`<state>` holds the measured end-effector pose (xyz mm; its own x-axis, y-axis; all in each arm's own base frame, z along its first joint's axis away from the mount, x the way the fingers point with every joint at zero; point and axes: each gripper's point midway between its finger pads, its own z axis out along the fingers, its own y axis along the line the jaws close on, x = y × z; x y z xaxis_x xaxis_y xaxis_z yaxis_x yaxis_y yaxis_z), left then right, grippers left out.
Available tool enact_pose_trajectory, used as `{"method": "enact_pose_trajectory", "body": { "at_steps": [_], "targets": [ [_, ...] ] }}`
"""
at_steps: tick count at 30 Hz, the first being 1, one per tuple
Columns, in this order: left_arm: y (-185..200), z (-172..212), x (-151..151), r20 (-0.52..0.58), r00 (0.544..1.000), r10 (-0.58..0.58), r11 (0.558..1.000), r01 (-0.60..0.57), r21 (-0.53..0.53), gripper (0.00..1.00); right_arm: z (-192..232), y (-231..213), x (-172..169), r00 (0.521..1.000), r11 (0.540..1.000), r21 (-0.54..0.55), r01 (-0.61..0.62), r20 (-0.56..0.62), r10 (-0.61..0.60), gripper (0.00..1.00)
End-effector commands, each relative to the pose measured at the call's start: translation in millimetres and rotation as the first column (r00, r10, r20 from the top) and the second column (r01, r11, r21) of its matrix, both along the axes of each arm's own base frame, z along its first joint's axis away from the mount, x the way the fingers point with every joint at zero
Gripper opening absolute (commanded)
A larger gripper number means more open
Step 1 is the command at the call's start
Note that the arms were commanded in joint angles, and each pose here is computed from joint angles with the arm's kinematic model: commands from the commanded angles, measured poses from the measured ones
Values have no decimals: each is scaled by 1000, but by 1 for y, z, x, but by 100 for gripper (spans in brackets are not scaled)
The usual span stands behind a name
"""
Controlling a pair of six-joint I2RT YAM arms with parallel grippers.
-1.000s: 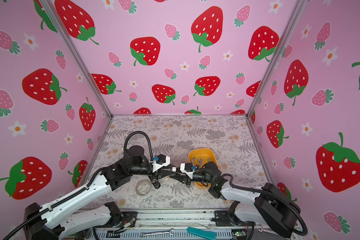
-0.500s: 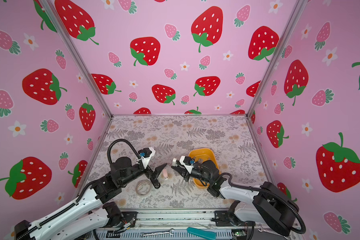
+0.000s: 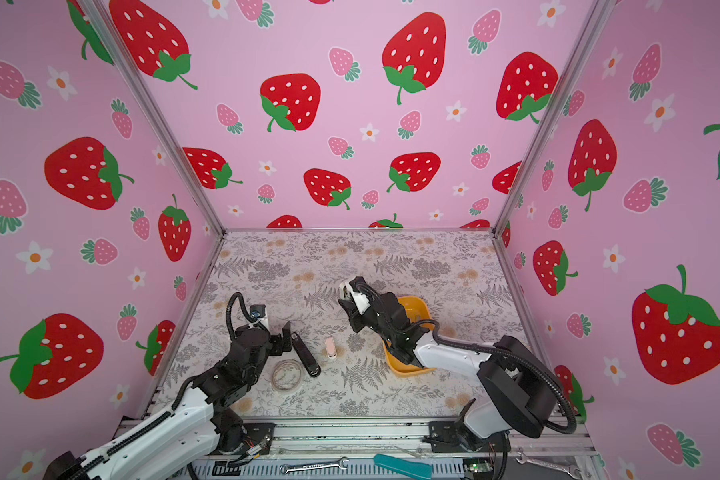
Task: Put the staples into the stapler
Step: 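Carry the stapler over the tray with the right gripper while the left lowers, then lower the white-and-pink stapler onto the table beside the tray and release it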
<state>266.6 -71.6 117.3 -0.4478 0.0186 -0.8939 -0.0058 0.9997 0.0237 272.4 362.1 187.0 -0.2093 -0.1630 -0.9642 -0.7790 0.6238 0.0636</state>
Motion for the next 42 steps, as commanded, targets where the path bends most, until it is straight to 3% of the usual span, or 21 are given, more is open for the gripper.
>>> {"method": "enact_pose_trajectory", "body": {
  "at_steps": [1, 12, 23, 32, 42],
  "targets": [
    [-5, 8, 7, 40, 999, 12, 998, -10, -65, 99, -18, -6, 8, 991, 991, -85, 106, -71, -112, 6],
    [-21, 0, 8, -4, 998, -64, 995, 64, -75, 99, -44, 1, -20, 975, 976, -178, 123, -164, -153, 6],
    [-17, 2, 4, 26, 998, -59, 994, 61, -95, 99, -84, -14, -9, 918, 932, -252, 261, -234, -321, 5],
    [-18, 3, 3, 29, 998, -61, 993, 64, -103, 99, -113, -8, -11, 899, 926, -287, 246, -289, -328, 5],
    [-18, 5, 0, 48, 996, -69, 991, 74, -115, 99, -138, -11, 0, 881, 889, -346, 299, -257, -396, 9]
  ]
}}
